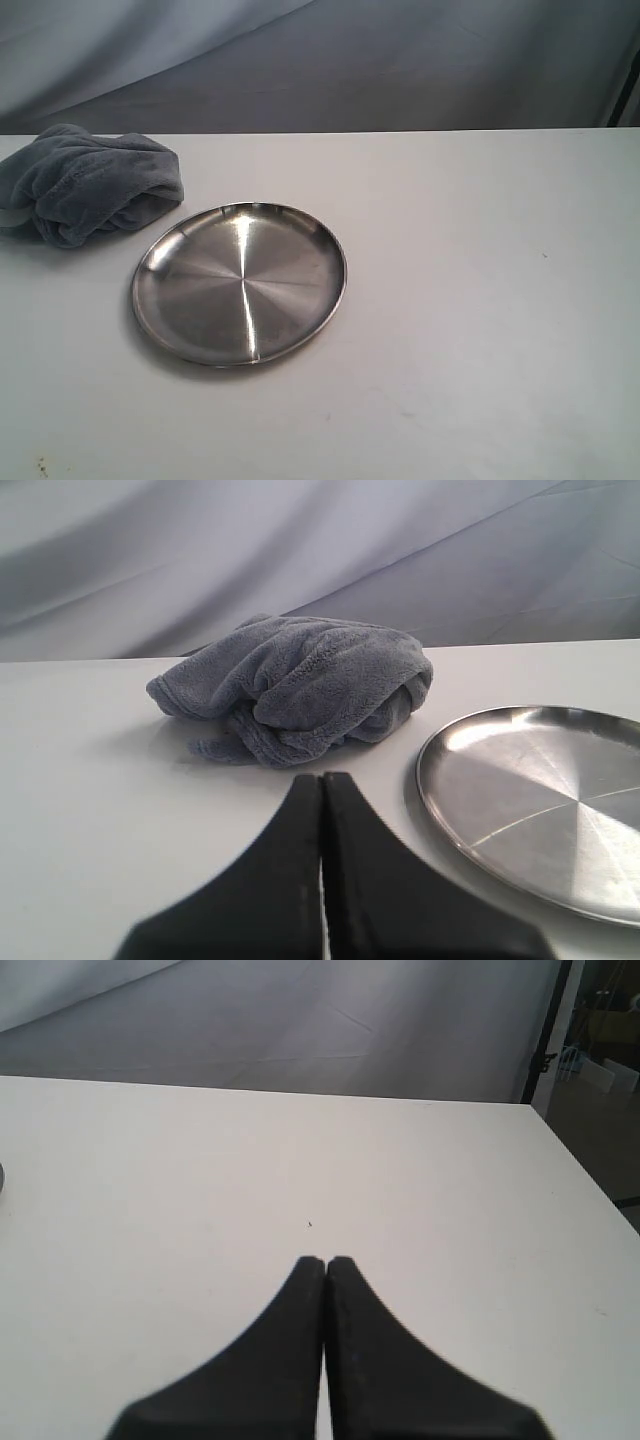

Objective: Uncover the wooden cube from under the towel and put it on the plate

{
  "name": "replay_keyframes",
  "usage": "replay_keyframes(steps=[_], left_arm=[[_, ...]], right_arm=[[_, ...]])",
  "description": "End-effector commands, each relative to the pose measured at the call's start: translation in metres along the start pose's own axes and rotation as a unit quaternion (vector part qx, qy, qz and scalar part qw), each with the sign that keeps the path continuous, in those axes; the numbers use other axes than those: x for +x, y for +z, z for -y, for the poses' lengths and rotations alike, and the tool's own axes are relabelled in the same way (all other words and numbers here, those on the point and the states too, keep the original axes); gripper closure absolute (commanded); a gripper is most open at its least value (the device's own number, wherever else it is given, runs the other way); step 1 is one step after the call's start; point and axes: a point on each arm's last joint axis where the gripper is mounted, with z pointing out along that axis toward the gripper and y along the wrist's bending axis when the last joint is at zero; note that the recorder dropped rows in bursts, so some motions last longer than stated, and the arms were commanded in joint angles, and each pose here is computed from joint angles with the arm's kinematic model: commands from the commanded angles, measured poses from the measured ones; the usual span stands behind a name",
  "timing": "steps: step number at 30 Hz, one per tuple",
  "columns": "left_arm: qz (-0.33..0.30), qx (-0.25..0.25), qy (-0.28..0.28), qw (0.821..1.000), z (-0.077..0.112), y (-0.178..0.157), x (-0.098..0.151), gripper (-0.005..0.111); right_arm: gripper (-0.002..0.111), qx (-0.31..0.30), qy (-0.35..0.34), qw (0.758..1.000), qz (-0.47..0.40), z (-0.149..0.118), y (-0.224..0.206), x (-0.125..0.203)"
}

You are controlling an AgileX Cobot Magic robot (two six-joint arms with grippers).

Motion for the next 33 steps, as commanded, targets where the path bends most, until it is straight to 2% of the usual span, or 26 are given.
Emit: replay_keyframes(steps=[1,12,14,18,20,23,25,30,33], left_arm=[[0.005,0.002,0.0,1.0,0.0,0.0,0.0,0.107],[0.005,0.002,-0.001,1.0,0.0,0.0,0.0,0.107],[0.012,0.006,-0.02,1.0,0.001,0.0,-0.001,0.107],[0.074,0.016,-0.107,0.991,0.001,-0.001,-0.013,0.107],[0.134,0.011,-0.173,0.976,-0.002,-0.003,-0.023,0.107],[0.208,-0.006,-0.271,0.94,-0.011,-0.008,-0.034,0.107],[0.243,-0.018,-0.305,0.921,-0.017,-0.011,-0.039,0.107],[0.331,-0.032,-0.36,0.872,-0.027,-0.02,-0.05,0.107],[0.361,-0.026,-0.352,0.863,-0.027,-0.024,-0.054,0.107]], right_arm=[[0.108,0.0,-0.002,1.0,0.008,0.0,0.0,0.0],[0.108,0.0,-0.002,1.0,0.008,0.0,0.0,0.0],[0.108,0.0,-0.002,1.0,0.008,0.0,0.0,0.0],[0.108,0.0,-0.002,1.0,0.008,0.0,0.0,0.0],[0.108,0.0,-0.002,1.0,0.008,0.0,0.0,0.0],[0.108,0.0,-0.002,1.0,0.008,0.0,0.0,0.0],[0.108,0.0,-0.002,1.0,0.008,0.0,0.0,0.0],[0.108,0.0,-0.002,1.0,0.008,0.0,0.0,0.0],[0.108,0.0,-0.002,1.0,0.008,0.0,0.0,0.0]])
